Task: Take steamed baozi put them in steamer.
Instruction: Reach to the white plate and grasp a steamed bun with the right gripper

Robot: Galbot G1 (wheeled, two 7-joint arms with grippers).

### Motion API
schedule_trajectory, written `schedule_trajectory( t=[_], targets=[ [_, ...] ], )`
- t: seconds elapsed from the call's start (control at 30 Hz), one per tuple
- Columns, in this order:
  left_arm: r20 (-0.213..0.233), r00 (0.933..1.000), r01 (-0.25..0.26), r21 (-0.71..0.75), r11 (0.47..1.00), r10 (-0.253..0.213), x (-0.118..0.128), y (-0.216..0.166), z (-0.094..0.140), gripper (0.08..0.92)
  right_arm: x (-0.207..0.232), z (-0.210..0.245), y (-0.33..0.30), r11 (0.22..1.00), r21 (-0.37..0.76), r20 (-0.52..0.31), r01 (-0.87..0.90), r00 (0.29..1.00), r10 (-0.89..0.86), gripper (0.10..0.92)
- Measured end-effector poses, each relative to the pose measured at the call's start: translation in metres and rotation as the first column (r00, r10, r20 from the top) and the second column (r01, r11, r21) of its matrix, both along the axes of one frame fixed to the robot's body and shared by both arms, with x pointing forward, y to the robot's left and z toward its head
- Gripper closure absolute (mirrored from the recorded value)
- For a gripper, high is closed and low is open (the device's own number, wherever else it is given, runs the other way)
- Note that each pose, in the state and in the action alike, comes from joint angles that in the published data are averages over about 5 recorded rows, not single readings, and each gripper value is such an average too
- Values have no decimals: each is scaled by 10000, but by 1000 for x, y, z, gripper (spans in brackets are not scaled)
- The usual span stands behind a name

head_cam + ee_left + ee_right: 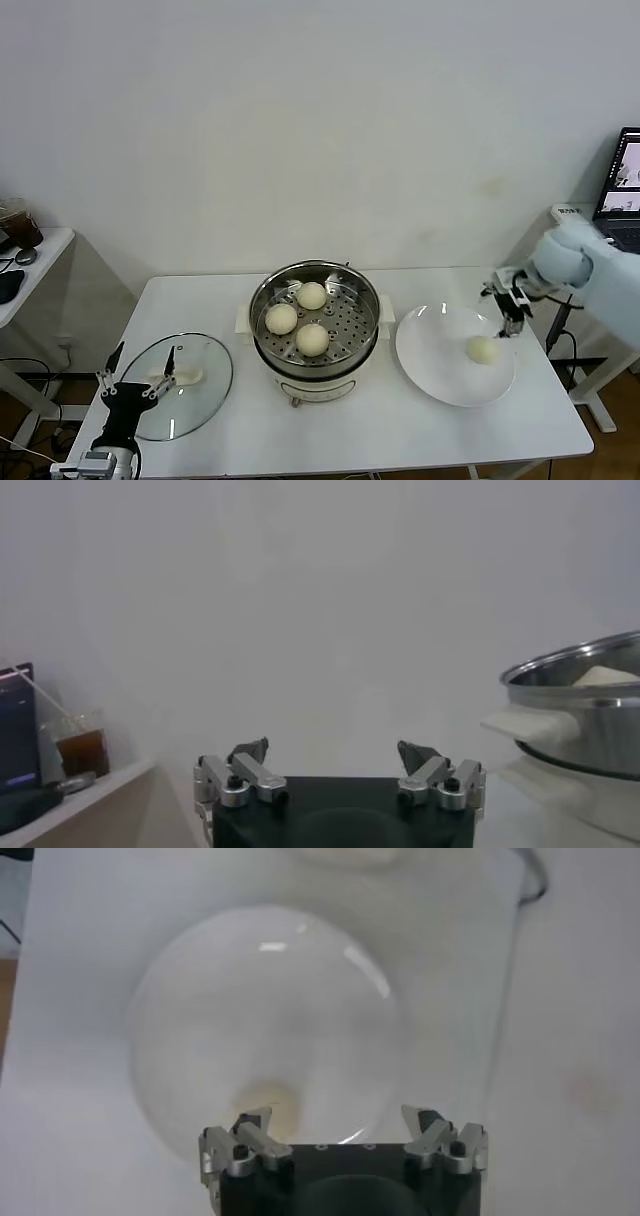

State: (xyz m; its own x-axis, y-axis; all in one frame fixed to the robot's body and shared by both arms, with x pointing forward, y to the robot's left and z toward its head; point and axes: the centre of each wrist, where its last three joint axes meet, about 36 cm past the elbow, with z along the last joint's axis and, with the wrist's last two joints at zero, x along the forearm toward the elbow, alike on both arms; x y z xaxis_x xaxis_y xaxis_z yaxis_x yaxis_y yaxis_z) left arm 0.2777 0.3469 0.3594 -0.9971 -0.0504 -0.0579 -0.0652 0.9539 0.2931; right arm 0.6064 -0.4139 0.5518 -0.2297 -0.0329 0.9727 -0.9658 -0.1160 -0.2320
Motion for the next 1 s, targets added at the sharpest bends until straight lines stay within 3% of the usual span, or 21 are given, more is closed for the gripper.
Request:
schedule_trajectory(
  t=[0.77,1.0],
  targets=[
    [-116,9996,-246,90,9997,247,-3,9,-3,177,20,-90,0,9979,-96,-654,645,9957,-650,202],
    [-136,9996,-263,71,9996,264,-4,8,-4,177,23,-98,2,9963,-260,-603,817,9947,-831,255]
  ],
)
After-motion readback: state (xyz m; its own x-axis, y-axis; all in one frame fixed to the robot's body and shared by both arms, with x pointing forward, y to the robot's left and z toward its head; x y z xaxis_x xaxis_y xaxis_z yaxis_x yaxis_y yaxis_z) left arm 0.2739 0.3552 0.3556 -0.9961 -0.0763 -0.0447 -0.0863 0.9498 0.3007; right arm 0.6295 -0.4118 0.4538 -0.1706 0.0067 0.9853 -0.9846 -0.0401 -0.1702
